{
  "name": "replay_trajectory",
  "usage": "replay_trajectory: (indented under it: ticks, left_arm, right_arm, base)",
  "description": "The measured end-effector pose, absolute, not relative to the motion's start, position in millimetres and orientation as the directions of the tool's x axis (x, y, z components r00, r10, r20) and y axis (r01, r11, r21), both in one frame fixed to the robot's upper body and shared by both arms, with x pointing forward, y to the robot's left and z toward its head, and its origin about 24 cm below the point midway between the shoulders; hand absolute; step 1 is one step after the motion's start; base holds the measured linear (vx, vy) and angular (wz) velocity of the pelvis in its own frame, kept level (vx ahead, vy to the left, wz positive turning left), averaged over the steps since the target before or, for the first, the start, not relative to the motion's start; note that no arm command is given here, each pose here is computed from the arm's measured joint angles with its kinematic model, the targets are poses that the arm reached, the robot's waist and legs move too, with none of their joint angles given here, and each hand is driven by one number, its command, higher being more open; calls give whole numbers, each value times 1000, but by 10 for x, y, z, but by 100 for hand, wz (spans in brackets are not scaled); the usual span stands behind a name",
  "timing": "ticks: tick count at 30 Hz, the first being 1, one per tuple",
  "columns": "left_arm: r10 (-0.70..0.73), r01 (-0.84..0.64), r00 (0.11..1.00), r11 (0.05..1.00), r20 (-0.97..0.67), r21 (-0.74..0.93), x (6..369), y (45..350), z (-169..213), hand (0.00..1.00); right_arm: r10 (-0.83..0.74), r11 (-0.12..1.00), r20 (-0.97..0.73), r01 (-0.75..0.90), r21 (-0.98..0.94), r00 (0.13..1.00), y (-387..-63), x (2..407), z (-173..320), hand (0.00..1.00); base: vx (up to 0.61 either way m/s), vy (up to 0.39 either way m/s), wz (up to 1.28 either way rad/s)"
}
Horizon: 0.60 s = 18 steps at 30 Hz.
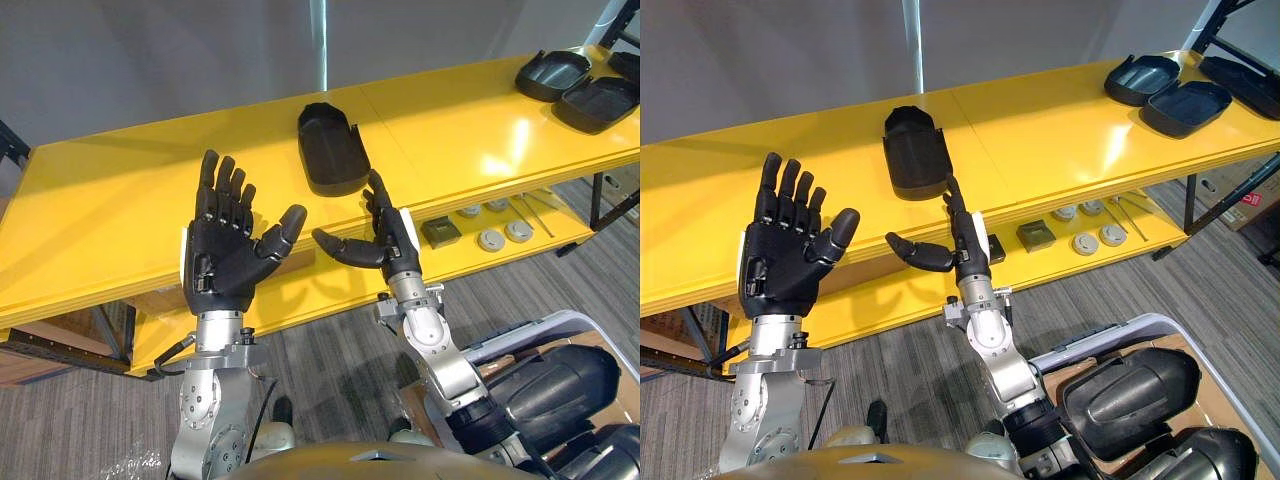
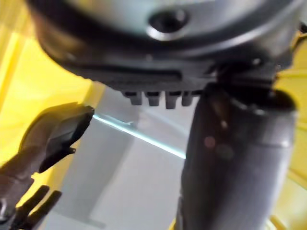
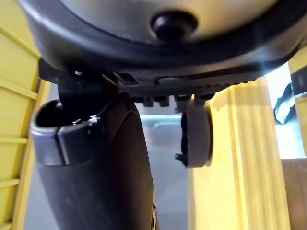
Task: Walk over and take three plastic housings, then place them on the shelf
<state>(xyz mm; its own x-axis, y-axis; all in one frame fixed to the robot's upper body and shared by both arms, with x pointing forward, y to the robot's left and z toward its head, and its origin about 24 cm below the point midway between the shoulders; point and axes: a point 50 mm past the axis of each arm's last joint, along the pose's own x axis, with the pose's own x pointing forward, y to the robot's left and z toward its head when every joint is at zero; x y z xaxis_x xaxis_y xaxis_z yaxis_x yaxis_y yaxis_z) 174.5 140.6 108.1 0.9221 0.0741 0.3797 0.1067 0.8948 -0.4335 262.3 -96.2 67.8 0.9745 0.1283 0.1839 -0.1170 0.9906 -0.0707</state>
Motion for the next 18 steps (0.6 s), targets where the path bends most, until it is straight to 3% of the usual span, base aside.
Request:
replay_trajectory:
  ticks: [18]
  left_arm:
    - [46, 110, 935, 905, 351, -411, 1768, 1422, 976, 100]
  right_arm:
    - [74, 991, 91, -63, -118, 993, -993, 2935, 571, 100]
  base:
    - [-30, -9, 5]
